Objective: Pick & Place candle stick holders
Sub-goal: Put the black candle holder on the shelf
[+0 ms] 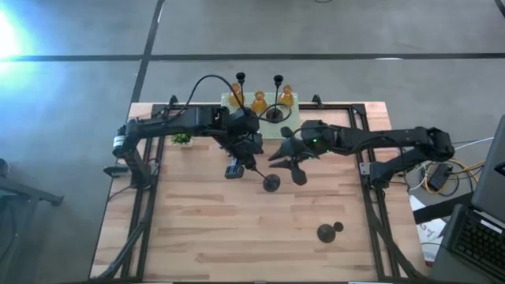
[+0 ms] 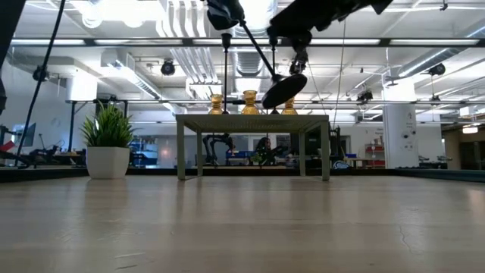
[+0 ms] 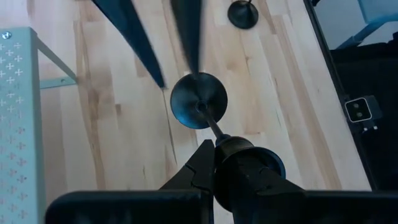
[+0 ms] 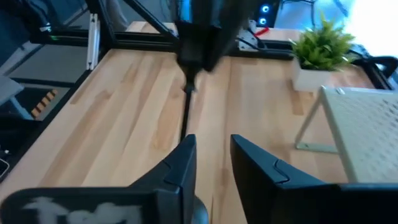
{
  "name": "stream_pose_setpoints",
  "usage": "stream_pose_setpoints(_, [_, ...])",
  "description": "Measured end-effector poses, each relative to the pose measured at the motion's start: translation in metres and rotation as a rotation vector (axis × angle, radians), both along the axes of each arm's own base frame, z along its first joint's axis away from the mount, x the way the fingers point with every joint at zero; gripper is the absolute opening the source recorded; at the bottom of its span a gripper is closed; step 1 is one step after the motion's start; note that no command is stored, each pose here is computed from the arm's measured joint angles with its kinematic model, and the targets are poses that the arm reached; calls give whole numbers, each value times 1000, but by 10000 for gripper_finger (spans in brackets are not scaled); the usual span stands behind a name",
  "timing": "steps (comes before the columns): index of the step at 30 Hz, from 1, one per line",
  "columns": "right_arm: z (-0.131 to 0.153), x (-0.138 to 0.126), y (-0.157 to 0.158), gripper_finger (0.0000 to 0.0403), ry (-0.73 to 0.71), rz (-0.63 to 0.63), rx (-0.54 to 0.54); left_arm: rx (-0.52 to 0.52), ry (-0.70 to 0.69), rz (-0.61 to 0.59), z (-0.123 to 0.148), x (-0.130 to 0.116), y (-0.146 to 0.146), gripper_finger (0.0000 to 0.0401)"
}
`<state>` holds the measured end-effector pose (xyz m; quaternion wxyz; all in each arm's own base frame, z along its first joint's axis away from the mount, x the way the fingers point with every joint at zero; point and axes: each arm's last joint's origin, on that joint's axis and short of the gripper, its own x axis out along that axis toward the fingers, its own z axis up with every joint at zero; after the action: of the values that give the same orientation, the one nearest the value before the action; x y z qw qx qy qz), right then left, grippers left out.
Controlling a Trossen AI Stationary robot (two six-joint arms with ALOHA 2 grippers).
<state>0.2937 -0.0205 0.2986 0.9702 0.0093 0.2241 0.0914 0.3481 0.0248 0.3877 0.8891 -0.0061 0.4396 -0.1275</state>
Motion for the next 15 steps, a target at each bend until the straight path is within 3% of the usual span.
stream_pose_setpoints(7, [3, 25, 13, 126, 76, 68, -29, 2, -10, 1, 1, 0, 1, 22])
stream_pose_setpoints(15, [-3, 43, 18, 120, 106, 87, -27, 4, -12, -2, 1, 0, 1, 22])
